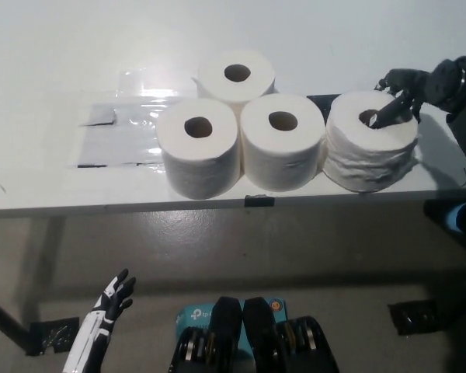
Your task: A few rolls of toilet paper are kept infront of the robot and the robot uses its right hand to lift one of the rolls and and places it on top of the other rolls to stack it.
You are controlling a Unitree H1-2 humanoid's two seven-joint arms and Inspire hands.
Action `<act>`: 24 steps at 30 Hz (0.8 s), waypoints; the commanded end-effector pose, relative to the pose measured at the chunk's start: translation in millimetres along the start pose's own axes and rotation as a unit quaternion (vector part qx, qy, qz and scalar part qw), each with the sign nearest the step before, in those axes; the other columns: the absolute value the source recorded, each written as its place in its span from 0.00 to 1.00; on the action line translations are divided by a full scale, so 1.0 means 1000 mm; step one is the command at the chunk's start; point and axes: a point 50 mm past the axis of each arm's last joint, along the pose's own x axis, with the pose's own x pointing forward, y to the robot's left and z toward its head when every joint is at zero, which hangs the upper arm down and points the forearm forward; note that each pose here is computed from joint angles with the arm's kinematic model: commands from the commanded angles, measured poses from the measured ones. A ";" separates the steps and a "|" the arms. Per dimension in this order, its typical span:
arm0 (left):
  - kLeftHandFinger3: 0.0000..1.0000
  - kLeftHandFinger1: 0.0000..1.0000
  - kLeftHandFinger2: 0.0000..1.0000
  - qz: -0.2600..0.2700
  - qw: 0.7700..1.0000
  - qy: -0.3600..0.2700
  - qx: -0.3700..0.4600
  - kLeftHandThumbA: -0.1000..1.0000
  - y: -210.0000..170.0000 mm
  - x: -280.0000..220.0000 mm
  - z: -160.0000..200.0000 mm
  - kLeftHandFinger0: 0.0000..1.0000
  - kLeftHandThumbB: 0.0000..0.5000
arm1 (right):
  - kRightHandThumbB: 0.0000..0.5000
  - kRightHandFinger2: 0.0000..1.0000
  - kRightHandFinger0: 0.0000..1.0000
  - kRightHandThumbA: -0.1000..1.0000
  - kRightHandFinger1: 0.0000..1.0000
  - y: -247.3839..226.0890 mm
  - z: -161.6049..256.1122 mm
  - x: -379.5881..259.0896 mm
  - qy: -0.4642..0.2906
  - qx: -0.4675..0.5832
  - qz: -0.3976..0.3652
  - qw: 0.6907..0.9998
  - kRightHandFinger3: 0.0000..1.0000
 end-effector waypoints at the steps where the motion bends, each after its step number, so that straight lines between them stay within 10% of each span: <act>1: 1.00 1.00 1.00 0.002 1.000 -0.030 0.005 1.00 0.009 0.000 0.008 1.00 0.39 | 0.12 0.22 0.00 0.94 0.00 -0.003 -0.036 -0.002 -0.016 0.141 -0.022 0.990 0.12; 4: 1.00 1.00 1.00 0.005 1.000 -0.031 0.002 1.00 0.011 0.001 0.009 1.00 0.39 | 0.10 0.18 0.00 0.86 0.00 0.009 -0.053 -0.001 -0.035 0.277 0.007 0.960 0.11; 7: 1.00 1.00 1.00 0.006 1.000 -0.026 0.002 1.00 0.011 0.001 0.008 1.00 0.40 | 0.16 0.33 0.00 0.86 0.00 0.026 -0.075 0.002 -0.039 0.354 0.013 0.934 0.48; 14: 1.00 1.00 1.00 0.014 0.999 -0.030 0.001 1.00 0.014 0.001 0.008 1.00 0.40 | 0.19 0.36 0.00 0.89 0.00 0.058 -0.095 0.008 -0.042 0.447 0.021 0.893 0.42; 21: 1.00 1.00 1.00 0.023 0.999 -0.022 0.002 1.00 0.017 -0.003 0.007 1.00 0.42 | 0.20 0.01 0.00 0.90 0.00 0.082 -0.104 0.012 -0.064 0.544 0.033 0.836 0.07; 24: 1.00 1.00 1.00 0.024 0.999 -0.024 0.004 1.00 0.017 -0.005 0.005 1.00 0.44 | 0.19 0.00 0.00 0.93 0.00 0.096 -0.113 0.012 -0.092 0.595 0.048 0.797 0.00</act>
